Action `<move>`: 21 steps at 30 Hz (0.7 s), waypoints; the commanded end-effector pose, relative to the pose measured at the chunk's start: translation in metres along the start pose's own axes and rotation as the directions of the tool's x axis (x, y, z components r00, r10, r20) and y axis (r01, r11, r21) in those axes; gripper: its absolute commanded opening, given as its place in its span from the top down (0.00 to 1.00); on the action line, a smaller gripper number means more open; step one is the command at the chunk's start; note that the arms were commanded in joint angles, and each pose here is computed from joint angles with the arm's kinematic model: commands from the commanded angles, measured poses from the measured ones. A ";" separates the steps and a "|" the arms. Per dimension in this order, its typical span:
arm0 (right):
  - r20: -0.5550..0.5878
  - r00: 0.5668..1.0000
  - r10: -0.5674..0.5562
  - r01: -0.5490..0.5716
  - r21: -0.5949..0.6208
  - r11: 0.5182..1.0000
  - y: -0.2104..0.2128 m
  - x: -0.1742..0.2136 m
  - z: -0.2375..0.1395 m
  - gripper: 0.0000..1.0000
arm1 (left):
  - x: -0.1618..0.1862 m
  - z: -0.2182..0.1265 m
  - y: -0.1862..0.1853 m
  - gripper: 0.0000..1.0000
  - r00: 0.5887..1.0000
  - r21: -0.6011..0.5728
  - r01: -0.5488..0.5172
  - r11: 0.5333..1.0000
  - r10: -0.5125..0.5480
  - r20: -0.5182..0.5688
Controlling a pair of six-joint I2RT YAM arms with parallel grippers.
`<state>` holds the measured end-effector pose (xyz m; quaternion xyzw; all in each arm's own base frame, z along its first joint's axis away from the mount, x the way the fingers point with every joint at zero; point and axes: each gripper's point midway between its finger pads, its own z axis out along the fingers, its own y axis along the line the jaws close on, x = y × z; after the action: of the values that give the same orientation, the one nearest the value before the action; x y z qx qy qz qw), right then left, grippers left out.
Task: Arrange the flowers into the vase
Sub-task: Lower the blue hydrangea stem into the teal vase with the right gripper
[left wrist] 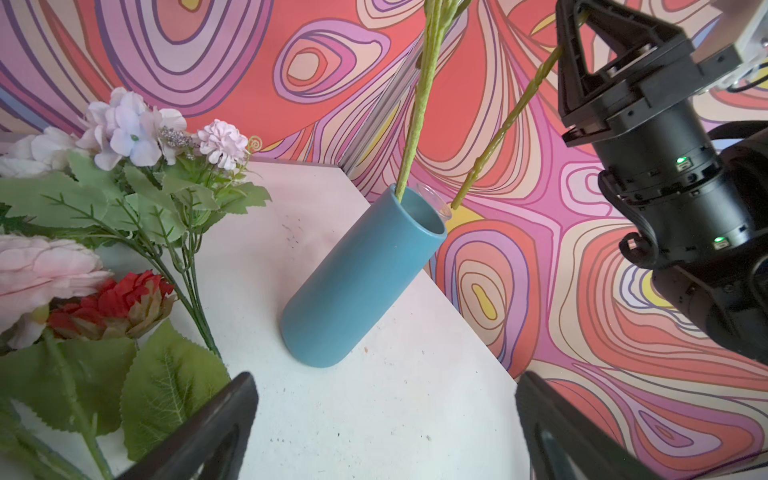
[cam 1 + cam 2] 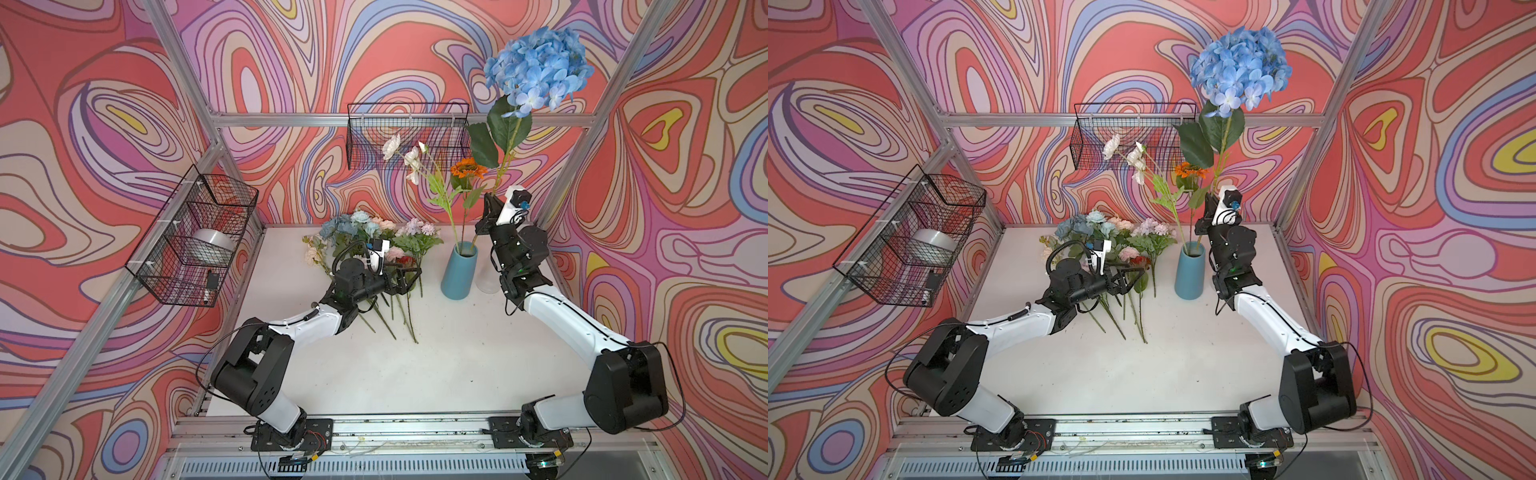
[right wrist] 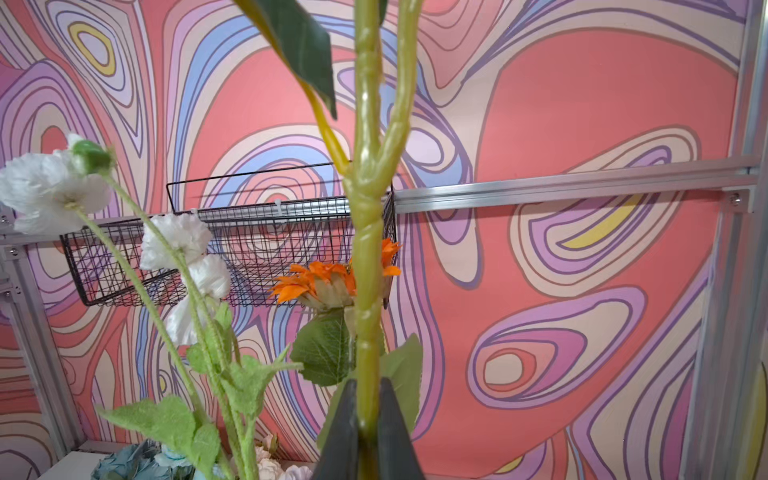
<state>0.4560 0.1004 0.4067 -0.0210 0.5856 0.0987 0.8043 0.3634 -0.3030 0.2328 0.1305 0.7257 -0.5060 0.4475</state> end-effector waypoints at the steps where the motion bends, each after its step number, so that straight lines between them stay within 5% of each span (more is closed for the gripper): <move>1: 0.122 0.992 -0.028 0.035 -0.057 0.998 0.008 0.002 -0.007 1.00 | -0.004 -0.004 -0.009 0.00 1.000 0.014 -0.028 1.000 0.028 0.012; 7: 0.096 0.995 -0.036 0.045 -0.088 0.995 0.010 0.044 -0.015 1.00 | -0.007 -0.002 -0.010 0.00 0.999 0.022 -0.028 0.999 0.028 0.018; 21: -0.172 0.984 0.050 -0.070 -0.112 0.991 0.011 0.127 -0.046 1.00 | -0.005 -0.001 -0.010 0.00 1.000 0.027 -0.006 1.000 0.006 0.018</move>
<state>0.4539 0.1185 0.2785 -0.0597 0.6334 0.1337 0.7599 0.3634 -0.3028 0.2323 0.1286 0.7263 -0.5065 0.4466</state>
